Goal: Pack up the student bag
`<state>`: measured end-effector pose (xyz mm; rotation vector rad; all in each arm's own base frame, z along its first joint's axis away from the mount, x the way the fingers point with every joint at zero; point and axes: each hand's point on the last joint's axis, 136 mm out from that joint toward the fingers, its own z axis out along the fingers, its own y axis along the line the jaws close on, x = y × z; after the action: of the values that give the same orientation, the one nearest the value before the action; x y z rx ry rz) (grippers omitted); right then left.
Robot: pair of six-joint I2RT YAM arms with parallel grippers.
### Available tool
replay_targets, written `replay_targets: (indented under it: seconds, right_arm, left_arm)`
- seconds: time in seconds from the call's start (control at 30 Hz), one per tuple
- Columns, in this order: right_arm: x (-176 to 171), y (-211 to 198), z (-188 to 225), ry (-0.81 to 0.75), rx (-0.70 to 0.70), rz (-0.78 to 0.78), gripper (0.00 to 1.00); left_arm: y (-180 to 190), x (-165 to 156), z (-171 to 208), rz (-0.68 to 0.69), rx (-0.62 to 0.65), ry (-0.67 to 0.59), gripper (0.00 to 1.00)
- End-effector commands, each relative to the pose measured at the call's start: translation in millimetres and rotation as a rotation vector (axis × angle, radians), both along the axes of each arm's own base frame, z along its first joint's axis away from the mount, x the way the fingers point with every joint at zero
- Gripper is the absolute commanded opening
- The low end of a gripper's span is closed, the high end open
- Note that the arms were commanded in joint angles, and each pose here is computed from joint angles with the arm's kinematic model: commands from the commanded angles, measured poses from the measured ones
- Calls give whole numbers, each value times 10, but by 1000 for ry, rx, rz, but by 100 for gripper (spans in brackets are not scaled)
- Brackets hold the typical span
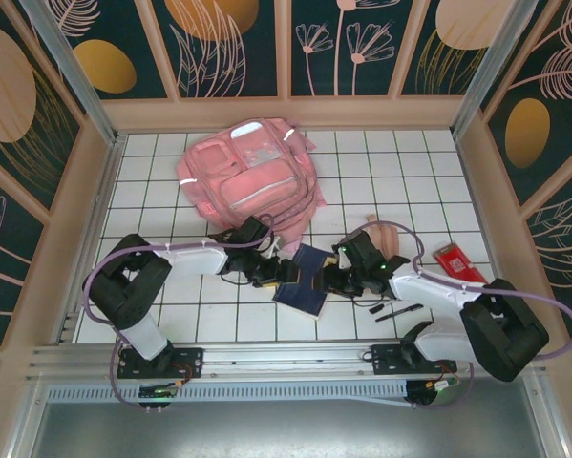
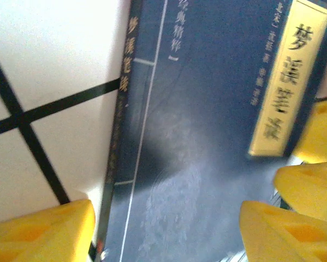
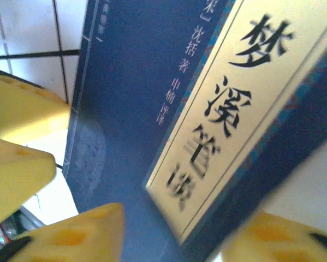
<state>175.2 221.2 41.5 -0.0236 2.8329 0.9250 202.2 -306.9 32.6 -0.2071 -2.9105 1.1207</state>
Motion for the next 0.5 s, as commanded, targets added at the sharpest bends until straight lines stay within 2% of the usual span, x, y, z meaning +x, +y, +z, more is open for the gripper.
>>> replay_targets:
  seconds: [0.0, 0.17, 0.27, 0.33, 0.4, 0.47]
  right_arm:
    - [-22, -215, 46, 32, -121, -78, 58]
    - [-74, -369, -91, 66, -176, -143, 59]
    - [-73, -288, -194, 85, -124, -133, 58]
    - [-47, -185, -200, 70, -96, -97, 53]
    - [-12, -96, -216, 52, -68, -65, 43]
    - [-9, 23, -209, 35, -22, -9, 37]
  left_arm:
    - [205, -19, -119, 59, 83, 46, 71]
    - [93, 36, -10, 36, 21, 18, 70]
    - [58, 19, -17, 22, -1, 21, 71]
    - [48, -19, -25, 31, -28, 36, 71]
    - [5, -77, -24, 20, -83, 58, 72]
    - [-39, -126, -42, -6, -104, 90, 72]
